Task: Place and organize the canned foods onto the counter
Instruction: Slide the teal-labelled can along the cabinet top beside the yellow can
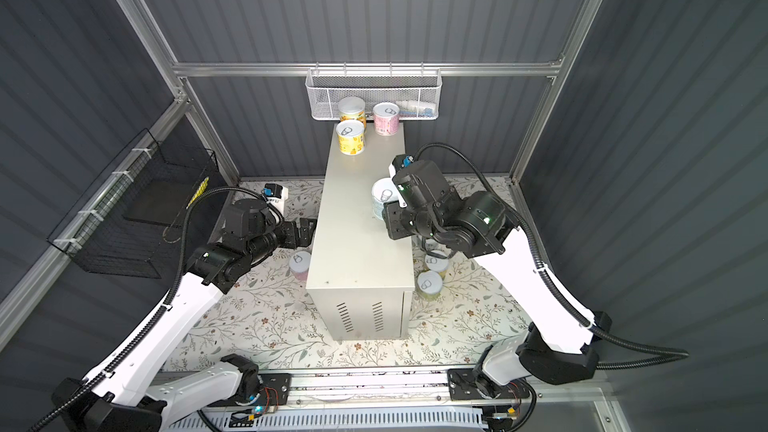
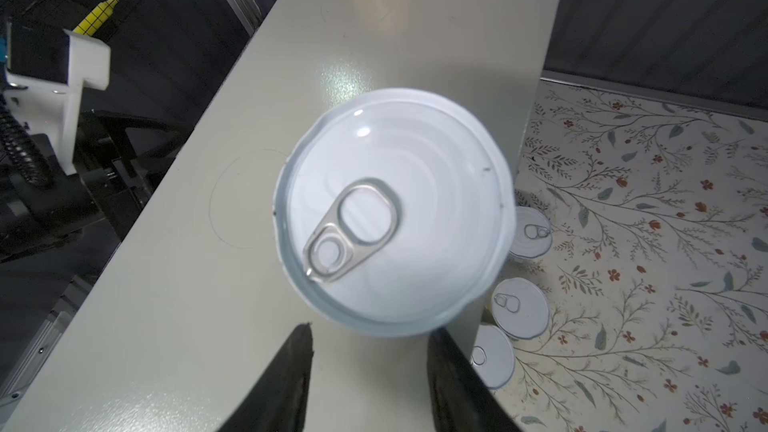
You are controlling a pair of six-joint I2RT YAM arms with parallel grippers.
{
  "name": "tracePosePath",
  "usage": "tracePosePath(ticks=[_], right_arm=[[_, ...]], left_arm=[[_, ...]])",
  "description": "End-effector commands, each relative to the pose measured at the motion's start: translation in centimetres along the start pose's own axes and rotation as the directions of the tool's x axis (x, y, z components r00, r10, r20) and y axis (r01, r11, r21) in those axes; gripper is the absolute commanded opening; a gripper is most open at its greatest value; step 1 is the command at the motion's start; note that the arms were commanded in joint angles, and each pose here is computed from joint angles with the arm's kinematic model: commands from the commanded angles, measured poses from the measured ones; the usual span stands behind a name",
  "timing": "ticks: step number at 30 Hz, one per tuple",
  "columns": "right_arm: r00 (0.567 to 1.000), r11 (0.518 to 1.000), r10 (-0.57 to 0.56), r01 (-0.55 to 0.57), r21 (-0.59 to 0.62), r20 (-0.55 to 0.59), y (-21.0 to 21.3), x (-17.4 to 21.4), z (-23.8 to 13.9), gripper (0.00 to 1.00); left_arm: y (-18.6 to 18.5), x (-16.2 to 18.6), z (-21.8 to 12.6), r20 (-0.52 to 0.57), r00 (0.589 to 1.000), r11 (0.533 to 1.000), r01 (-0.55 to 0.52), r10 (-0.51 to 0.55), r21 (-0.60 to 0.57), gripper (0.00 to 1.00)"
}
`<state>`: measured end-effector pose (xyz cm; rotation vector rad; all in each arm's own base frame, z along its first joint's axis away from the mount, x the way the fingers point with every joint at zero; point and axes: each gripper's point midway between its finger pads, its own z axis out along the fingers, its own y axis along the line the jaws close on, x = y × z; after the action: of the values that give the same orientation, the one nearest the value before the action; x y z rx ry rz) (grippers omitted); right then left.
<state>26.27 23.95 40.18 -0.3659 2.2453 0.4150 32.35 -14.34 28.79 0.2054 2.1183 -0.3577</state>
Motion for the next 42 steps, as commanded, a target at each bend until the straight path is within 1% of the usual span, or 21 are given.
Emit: tracePosePath(ticks=[1,6,12,19,25,28,42], right_arm=[[0.999,1.0,0.01,-0.011,0.015,0.047,-0.6,-1.6,1.2,0.49],[0.996,1.0,0.014,-0.015,0.002,0.086,-1.0,-3.3,2.2,0.5],[0.996,1.0,0.02,-0.02,0.002,0.091,-1.7,-4.5,4.5,0.51],[0.994,0.999,0.021,-0.025,0.036,0.112,-2.9,-6.7,7.2,0.51],[0.99,0.996,0.044,-0.054,0.07,0.133,-4.5,-8.4,9.4,0.52],[0.989,0.996,0.055,-0.065,0.067,0.138,-4.9,-9.2,10.4,0.52],[0.973,0.994,0.085,-0.099,0.055,0.212,-5.7,-13.3,12.9,0.52]], left_arm=[[0.1,-0.6,-0.7,0.023,1.0,1.0,0.017,-0.018,0.001,0.99],[0.2,-0.4,-0.3,0.017,1.0,1.0,0.017,-0.017,-0.004,0.98],[0.2,-0.4,0.0,0.018,1.0,1.0,0.018,-0.018,-0.006,0.98],[0.4,0.1,0.7,0.002,1.0,1.0,0.015,-0.015,-0.01,0.98],[0.5,0.3,1.0,-0.002,1.0,1.0,0.018,-0.018,-0.012,0.98],[0.6,0.4,1.0,-0.003,1.0,1.0,0.018,-0.018,-0.015,0.98],[0.9,0.6,1.0,-0.006,1.0,0.999,0.023,-0.023,-0.024,0.98]])
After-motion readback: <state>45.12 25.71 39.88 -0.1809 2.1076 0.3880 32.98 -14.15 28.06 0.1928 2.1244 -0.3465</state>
